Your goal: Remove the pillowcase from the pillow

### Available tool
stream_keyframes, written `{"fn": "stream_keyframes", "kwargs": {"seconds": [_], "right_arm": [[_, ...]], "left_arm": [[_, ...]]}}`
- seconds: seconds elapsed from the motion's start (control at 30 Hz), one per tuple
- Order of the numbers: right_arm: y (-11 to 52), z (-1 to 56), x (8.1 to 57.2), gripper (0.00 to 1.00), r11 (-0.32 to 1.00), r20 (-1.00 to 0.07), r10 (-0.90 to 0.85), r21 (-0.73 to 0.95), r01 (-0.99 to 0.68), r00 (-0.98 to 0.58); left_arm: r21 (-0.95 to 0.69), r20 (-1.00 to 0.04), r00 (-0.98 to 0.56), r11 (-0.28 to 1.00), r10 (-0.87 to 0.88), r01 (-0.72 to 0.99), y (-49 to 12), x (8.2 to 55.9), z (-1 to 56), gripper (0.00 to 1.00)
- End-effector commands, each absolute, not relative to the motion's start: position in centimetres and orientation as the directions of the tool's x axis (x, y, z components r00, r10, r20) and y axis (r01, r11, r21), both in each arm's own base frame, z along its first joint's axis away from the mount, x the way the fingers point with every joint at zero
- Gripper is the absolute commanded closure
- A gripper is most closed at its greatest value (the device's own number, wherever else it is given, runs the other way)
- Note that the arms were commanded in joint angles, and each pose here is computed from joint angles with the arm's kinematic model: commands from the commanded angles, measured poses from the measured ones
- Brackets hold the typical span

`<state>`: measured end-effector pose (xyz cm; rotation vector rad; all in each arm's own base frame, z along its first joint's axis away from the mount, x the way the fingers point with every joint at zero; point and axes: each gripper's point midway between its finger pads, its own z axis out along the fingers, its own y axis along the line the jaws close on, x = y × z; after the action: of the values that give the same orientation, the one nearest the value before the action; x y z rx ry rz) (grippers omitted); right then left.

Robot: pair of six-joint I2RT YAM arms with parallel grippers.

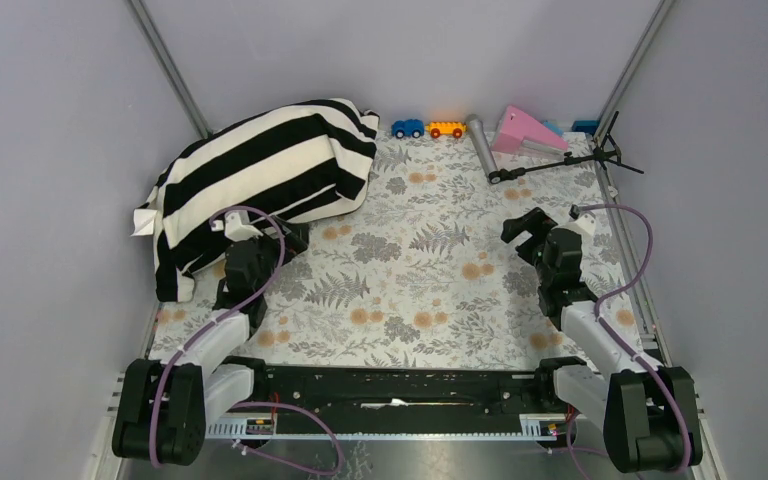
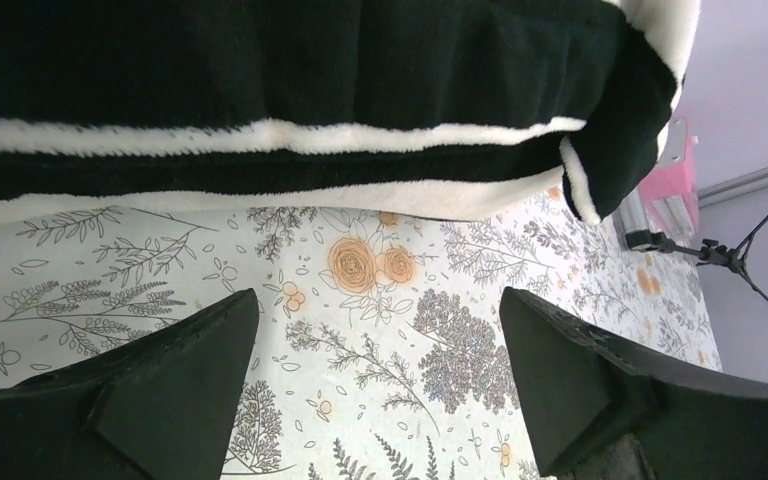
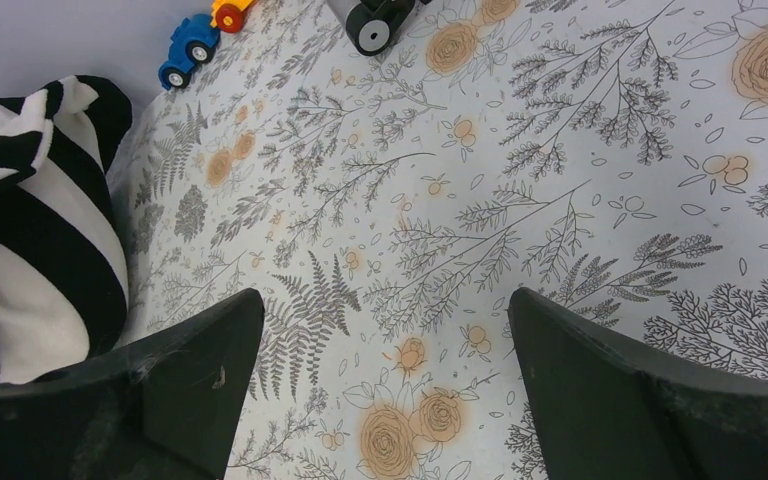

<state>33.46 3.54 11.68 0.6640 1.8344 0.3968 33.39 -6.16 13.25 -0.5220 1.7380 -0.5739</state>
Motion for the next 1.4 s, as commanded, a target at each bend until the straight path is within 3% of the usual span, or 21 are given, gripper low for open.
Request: {"fn": "stream_keyframes", "kwargs": {"seconds": [0.0,0.2,0.5,0.63,0.83,0.9,0.97,1.03,1.07,1.2,1.37], "right_arm": [[3.3,13.3,33.7,0.01,0.781,-0.758,0.622,0.582,0.228,-0.196],[3.6,13.1,33.4,0.01,0.780,-0.752,0.624,0.586,0.219,-0.213],[5.3,13.9,33.3,0.01,0.764,-0.730,0.643,0.631,0.130,-0.234],[5.7,13.9,33.2,0.01,0.755,-0.719,0.651,0.645,0.116,-0.244],[5.9,13.8,32.9,0.00,0.748,-0.713,0.658,0.655,0.107,-0.242],[5.9,13.8,33.0,0.01,0.747,-0.711,0.659,0.656,0.106,-0.245],[6.0,13.8,33.0,0.00,0.747,-0.710,0.659,0.656,0.106,-0.250],[6.0,13.8,33.0,0.00,0.747,-0.709,0.659,0.656,0.107,-0.252],[6.0,13.9,33.0,0.01,0.747,-0.708,0.659,0.657,0.105,-0.253],[6.0,14.1,33.1,0.00,0.746,-0.710,0.659,0.658,0.101,-0.248],[6.1,14.1,33.2,0.00,0.747,-0.710,0.658,0.657,0.101,-0.249]], "left_arm": [[-0.634,-0.762,-0.192,0.773,-0.619,0.024,-6.9,34.4,15.8,0.01],[-0.615,-0.773,-0.166,0.787,-0.612,-0.039,-5.7,34.1,15.7,0.01],[-0.775,-0.616,-0.032,0.612,-0.787,-0.160,-3.9,33.1,21.2,0.01],[-0.751,-0.594,-0.130,0.605,-0.794,-0.264,-3.6,36.3,20.4,0.01],[-0.787,-0.523,-0.231,0.569,-0.820,-0.239,-5.1,40.8,18.9,0.03],[-0.800,-0.508,-0.266,0.564,-0.819,-0.208,-5.7,41.6,18.6,0.26],[-0.809,-0.502,-0.292,0.562,-0.814,-0.175,-6.4,41.8,18.3,0.68],[-0.812,-0.504,-0.292,0.561,-0.813,-0.162,-6.5,41.9,18.5,0.95],[-0.810,-0.510,-0.291,0.566,-0.809,-0.154,-6.6,41.8,18.7,1.00],[-0.800,-0.546,-0.320,0.596,-0.774,-0.075,-9.1,41.5,20.5,1.00],[-0.769,-0.618,-0.400,0.625,-0.676,0.133,-19.1,41.3,24.8,1.00]]}}
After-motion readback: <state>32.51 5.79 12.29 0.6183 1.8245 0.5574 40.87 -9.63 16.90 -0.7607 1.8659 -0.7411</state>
